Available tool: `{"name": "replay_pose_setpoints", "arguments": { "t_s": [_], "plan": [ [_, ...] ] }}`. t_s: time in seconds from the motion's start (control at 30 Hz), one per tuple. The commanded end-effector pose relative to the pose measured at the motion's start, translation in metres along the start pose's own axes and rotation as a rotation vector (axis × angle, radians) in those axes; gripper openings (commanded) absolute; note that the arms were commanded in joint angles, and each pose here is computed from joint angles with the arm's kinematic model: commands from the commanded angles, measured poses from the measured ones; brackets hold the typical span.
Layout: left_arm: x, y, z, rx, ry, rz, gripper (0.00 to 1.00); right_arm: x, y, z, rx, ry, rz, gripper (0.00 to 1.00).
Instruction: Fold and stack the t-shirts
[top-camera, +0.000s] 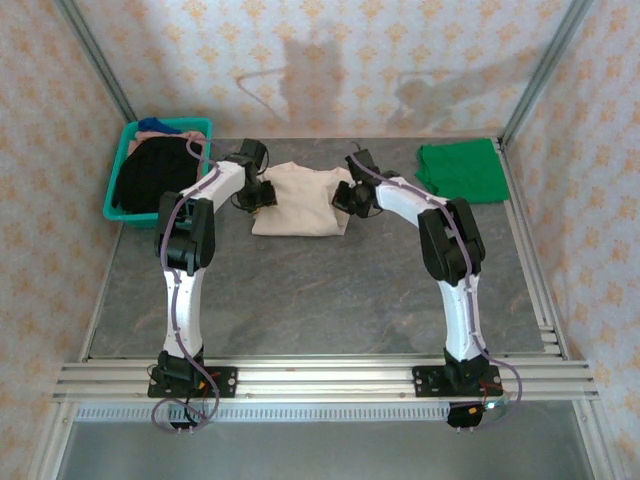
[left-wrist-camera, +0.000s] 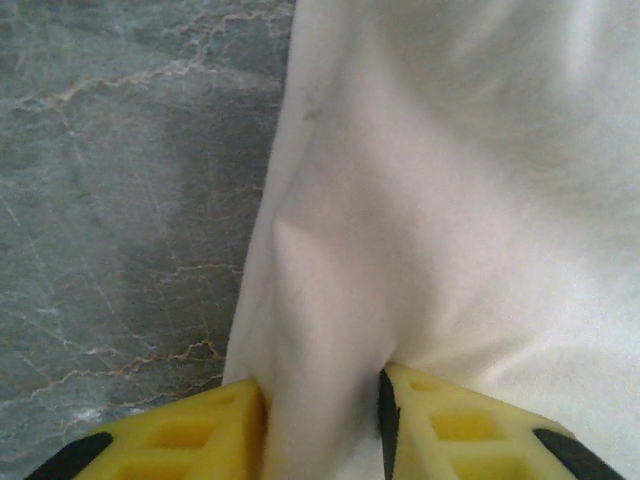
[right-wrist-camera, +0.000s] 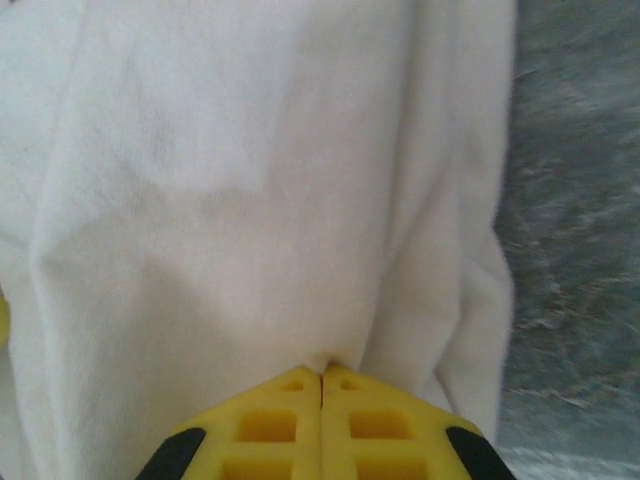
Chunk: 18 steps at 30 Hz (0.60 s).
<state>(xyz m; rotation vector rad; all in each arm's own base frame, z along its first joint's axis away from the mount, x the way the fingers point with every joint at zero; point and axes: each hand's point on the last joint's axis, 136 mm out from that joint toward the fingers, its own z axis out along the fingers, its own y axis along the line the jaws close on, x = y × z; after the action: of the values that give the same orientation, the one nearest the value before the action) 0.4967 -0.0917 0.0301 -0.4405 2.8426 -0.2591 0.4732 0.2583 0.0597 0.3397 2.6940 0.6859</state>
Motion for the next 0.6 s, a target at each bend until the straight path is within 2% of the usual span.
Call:
{"name": "replay_pose_setpoints", "arguments": {
  "t_s": [0.0, 0.13, 0.3, 0.43, 0.57],
  "plan": [
    [0.005, 0.017, 0.009, -0.086, 0.027, 0.026, 0.30, -0.026, -0.009, -0.050, 0.038, -0.075, 0.006, 0.00],
    [0.007, 0.019, 0.013, -0.089, 0.036, 0.042, 0.28, -0.025, -0.028, -0.050, 0.071, -0.035, 0.008, 0.00],
    [0.006, 0.019, 0.012, -0.098, 0.031, 0.071, 0.26, -0.021, -0.030, -0.028, 0.033, 0.032, 0.002, 0.00],
    [0.005, 0.016, 0.004, -0.115, 0.013, 0.125, 0.25, -0.031, -0.021, -0.018, -0.015, 0.026, -0.025, 0.00],
    [0.004, 0.011, -0.011, -0.154, -0.019, 0.191, 0.28, -0.049, -0.030, -0.026, 0.027, -0.015, -0.037, 0.00]
  ]
}}
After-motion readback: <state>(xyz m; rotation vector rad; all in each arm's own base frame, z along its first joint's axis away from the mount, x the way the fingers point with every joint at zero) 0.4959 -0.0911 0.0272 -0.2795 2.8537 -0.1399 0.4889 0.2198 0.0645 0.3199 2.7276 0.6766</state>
